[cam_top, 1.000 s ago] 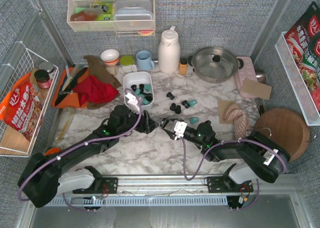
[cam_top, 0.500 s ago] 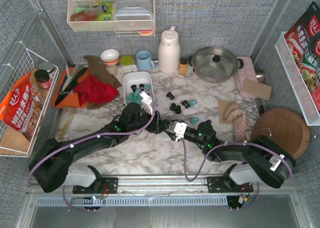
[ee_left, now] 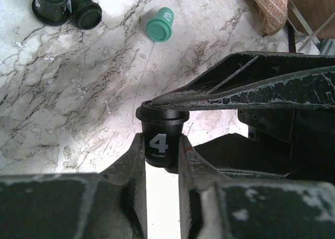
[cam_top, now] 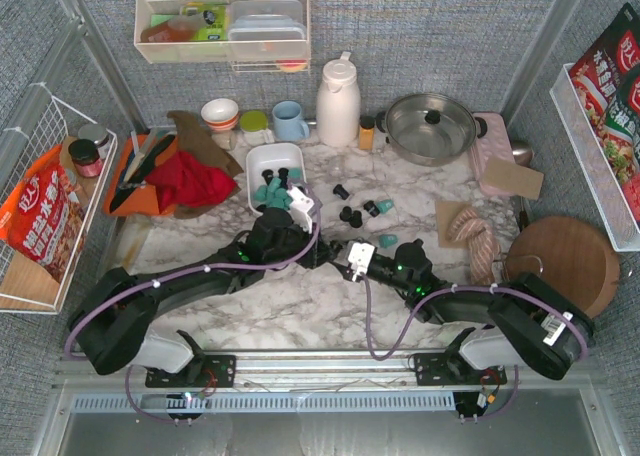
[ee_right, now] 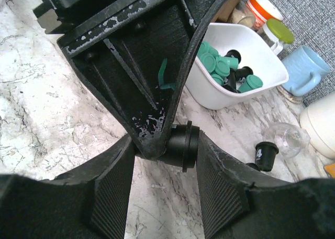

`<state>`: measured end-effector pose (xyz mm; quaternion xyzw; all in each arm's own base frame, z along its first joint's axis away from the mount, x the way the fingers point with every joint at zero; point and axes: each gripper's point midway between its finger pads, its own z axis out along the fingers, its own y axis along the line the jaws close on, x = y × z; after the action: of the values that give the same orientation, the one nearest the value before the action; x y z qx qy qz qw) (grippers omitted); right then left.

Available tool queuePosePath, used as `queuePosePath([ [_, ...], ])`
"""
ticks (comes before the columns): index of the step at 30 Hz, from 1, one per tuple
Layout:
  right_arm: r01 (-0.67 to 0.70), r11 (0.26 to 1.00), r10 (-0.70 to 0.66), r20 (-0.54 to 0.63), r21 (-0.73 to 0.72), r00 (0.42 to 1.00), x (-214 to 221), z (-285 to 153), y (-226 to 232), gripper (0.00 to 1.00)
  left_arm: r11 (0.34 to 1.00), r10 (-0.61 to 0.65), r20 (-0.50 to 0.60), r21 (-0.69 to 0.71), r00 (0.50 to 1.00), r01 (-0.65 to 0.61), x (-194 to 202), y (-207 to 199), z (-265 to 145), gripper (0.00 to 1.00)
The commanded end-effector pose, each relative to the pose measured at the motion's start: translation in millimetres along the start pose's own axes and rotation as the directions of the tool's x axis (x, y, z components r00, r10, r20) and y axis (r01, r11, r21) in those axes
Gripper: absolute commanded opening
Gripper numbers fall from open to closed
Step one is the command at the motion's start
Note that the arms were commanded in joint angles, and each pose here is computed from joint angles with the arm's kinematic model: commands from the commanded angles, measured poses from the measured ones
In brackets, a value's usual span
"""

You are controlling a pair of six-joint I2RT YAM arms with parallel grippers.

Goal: Mix the coffee capsules in the storage basket

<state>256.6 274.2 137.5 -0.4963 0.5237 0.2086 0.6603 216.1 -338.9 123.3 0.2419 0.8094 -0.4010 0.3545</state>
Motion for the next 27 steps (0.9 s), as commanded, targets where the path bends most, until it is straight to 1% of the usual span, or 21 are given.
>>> queuePosePath([
  [1,0.016,0.999,-0.019,0.06,0.052,0.998,-18,1,-14,0.0,0.999,0.01,0.02,0.037,1.0,-0.01,-7,-10,2,0.19],
  [3,0.011,0.998,-0.014,0.044,0.067,0.999,-15,0,-17,0.11,1.0,0.014,0.032,0.01,0.999,-0.014,-11,-7,0,0.13],
  [5,0.005,0.997,-0.007,0.031,0.071,0.999,-13,0,-19,0.23,0.999,0.024,0.055,-0.05,0.998,-0.021,-18,2,-3,0.04],
  [6,0.002,0.997,-0.004,0.027,0.071,1.0,-11,0,-19,0.28,0.996,0.028,0.066,-0.085,0.997,-0.022,-22,7,-5,0.0],
  [10,-0.018,0.995,0.017,0.014,0.093,1.0,-8,-1,-24,0.45,0.974,0.039,0.101,-0.228,0.994,-0.015,-38,26,-18,0.0],
  [16,-0.039,0.988,0.039,0.001,0.15,0.999,-2,-3,-33,0.66,0.918,0.079,0.181,-0.398,0.98,-0.001,-66,58,-38,0.0],
  [21,-0.048,0.985,0.051,-0.015,0.165,0.999,3,-4,-37,0.73,0.876,0.068,0.258,-0.477,0.964,0.066,-96,86,-53,0.0],
  [24,-0.049,0.982,0.055,-0.023,0.181,0.998,5,-5,-40,0.74,0.835,0.055,0.286,-0.538,0.957,0.113,-111,115,-62,0.0],
  [27,-0.058,0.979,0.065,-0.03,0.194,0.997,8,-6,-42,0.75,0.79,0.038,0.29,-0.595,0.956,0.15,-120,147,-66,0.0],
])
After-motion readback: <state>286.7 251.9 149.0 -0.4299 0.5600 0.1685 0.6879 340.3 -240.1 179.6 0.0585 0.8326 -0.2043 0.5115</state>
